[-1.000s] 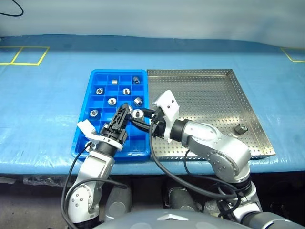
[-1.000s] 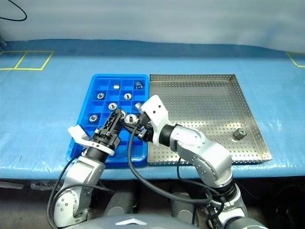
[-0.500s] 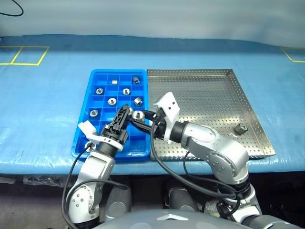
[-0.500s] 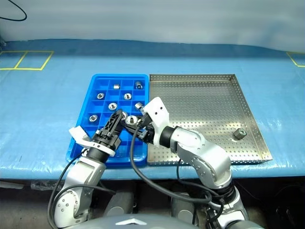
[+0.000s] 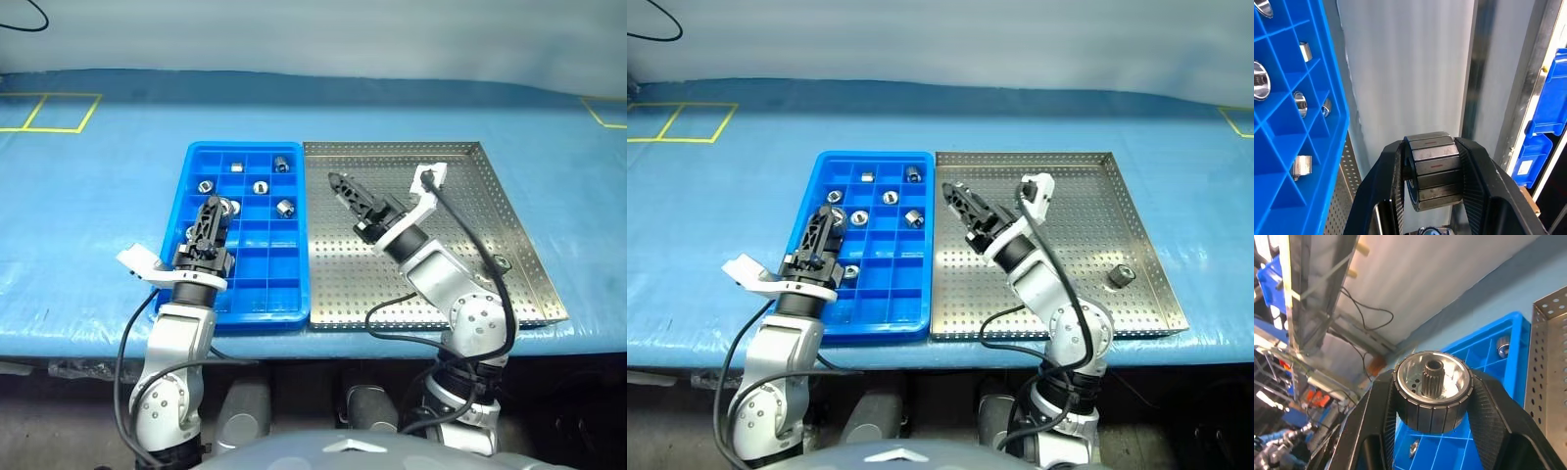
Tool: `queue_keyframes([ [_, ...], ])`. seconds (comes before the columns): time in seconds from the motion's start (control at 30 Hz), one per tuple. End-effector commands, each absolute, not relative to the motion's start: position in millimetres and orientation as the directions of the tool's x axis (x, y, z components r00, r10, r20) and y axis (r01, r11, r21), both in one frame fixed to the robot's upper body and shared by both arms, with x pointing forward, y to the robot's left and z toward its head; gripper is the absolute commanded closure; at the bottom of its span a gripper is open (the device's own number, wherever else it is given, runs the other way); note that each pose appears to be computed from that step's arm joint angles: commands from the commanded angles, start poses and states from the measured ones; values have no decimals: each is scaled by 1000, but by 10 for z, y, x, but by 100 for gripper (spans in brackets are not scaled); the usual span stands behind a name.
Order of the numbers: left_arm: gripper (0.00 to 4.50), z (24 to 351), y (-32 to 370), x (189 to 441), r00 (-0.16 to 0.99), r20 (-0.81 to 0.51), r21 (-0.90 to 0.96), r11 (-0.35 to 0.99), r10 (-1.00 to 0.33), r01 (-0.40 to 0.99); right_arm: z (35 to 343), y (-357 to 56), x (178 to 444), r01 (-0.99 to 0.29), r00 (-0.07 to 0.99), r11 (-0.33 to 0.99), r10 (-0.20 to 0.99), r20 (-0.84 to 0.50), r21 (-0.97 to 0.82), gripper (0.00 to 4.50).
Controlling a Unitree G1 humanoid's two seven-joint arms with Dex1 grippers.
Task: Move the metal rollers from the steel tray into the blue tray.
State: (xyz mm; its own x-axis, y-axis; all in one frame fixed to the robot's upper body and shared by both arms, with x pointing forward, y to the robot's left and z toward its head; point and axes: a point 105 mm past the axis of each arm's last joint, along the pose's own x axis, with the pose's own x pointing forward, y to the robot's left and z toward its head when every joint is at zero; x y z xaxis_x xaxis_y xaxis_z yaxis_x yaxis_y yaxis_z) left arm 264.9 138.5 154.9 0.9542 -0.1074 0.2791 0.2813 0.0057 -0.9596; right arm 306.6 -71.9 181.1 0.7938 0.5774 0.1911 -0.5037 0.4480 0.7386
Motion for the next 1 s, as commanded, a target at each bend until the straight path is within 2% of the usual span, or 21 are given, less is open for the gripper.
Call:
queue_keyframes([
  [0.03, 325, 1749, 1418, 2639, 944, 330, -944, -4, -31, 330, 1927, -644, 3009, -570, 779, 596, 611, 142, 566, 281],
  [0.07, 325, 1748, 1427, 2649, 947, 319, -947, 18, -30, 320, 1903, -631, 3001, -577, 781, 650, 616, 102, 494, 281],
  [0.13, 325, 1660, 1422, 2743, 976, 204, -945, 246, -80, 218, 1837, -529, 2939, -622, 763, 729, 646, 13, 286, 281],
  [0.17, 325, 1613, 1441, 2791, 985, 146, -902, 397, -88, 169, 1805, -474, 2903, -647, 746, 729, 666, -14, 225, 281],
  [0.23, 325, 1539, 1501, 2857, 995, 67, -792, 604, -70, 96, 1735, -394, 2853, -681, 721, 722, 690, -60, 118, 281],
  [0.37, 325, 1339, 1493, 2932, 995, -35, -594, 803, -89, 51, 1651, -243, 2760, -739, 670, 674, 735, -103, -1, 281],
  [0.47, 325, 1208, 1460, 2963, 989, -89, -488, 871, -118, 60, 1617, -154, 2700, -767, 641, 640, 758, -119, -54, 281],
  [0.67, 325, 1013, 1396, 3027, 973, -159, -386, 917, -168, 96, 1604, -97, 2674, -774, 633, 631, 766, -112, -54, 281],
  [1.0, 325, 858, 1270, 3198, 945, -210, -325, 930, -249, 173, 1584, -69, 2640, -781, 624, 623, 773, -115, -44, 281],
])
